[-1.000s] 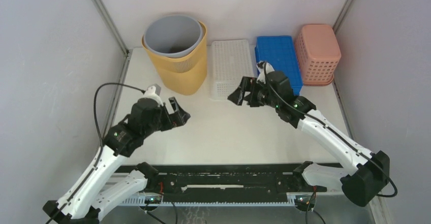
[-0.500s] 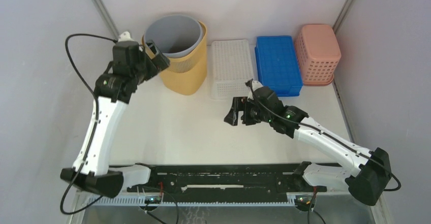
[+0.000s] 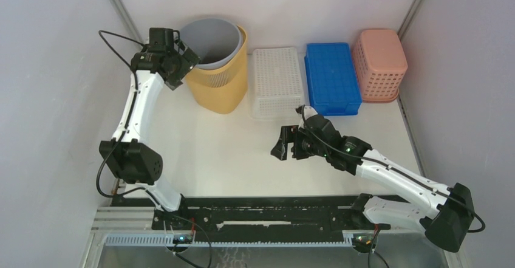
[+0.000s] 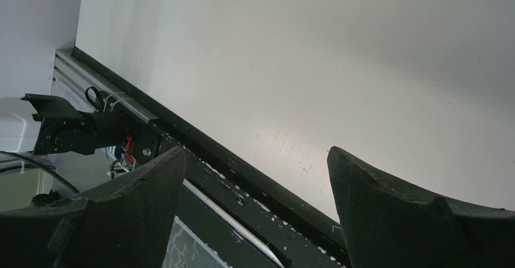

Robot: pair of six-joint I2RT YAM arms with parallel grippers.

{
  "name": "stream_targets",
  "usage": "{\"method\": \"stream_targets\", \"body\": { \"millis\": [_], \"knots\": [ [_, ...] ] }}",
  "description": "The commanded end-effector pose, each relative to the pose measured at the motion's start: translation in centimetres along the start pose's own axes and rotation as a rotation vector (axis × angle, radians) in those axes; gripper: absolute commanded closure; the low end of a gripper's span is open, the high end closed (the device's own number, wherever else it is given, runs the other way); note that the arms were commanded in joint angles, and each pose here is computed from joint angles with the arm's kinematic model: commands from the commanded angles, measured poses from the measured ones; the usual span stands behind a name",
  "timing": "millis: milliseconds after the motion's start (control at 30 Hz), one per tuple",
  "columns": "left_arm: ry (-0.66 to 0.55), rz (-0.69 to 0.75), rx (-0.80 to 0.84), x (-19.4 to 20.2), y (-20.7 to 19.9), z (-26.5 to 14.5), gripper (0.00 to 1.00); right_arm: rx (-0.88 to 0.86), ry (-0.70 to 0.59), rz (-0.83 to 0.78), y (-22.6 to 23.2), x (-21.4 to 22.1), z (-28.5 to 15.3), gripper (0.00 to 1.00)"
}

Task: Turn the large container upside down
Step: Move the container to the center of the board.

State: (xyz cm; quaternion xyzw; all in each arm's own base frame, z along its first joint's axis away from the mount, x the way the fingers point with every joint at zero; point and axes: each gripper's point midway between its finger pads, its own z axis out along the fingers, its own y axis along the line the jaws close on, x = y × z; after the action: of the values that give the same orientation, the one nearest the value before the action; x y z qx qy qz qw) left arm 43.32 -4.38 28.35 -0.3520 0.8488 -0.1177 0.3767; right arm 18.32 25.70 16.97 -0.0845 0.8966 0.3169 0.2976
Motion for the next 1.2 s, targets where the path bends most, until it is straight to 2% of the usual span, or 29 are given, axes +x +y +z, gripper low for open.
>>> {"method": "stream_targets", "body": {
  "millis": [0,100,200,300,500,600,967,1167],
  "knots": [
    [-0.03,-0.041,-0.008,-1.2,0.1,-1.6,0.02,-0.015,-0.048,0.011,0.2,-0.8,-0.3,0.05],
    [-0.023,-0.038,-0.004,-0.8,0.6,-1.6,0.09,-0.014,-0.045,0.014,0.0,-0.7,-0.1,0.05],
    [-0.023,-0.032,0.0,-0.4,1.3,-1.7,0.23,-0.016,-0.039,0.017,-0.1,-0.4,0.1,0.05],
    [-0.025,-0.023,0.014,-0.1,2.0,-1.9,0.46,-0.022,-0.034,0.021,-0.1,-0.2,0.3,0.05],
    [0.024,0.008,0.053,0.7,2.8,-2.1,0.78,-0.028,-0.029,0.025,-0.3,0.1,0.4,0.05],
    [0.042,0.047,0.087,1.2,3.0,-3.2,0.98,-0.02,-0.037,0.029,-0.4,0.0,0.4,0.05],
    [0.028,0.144,0.191,3.6,4.5,-9.2,1.0,-0.036,-0.043,0.025,-0.1,-0.2,0.1,0.05],
    [0.072,0.177,0.256,5.4,4.7,-11.5,1.0,-0.04,-0.068,0.034,-0.2,-0.7,-0.7,0.05]
  ]
}}
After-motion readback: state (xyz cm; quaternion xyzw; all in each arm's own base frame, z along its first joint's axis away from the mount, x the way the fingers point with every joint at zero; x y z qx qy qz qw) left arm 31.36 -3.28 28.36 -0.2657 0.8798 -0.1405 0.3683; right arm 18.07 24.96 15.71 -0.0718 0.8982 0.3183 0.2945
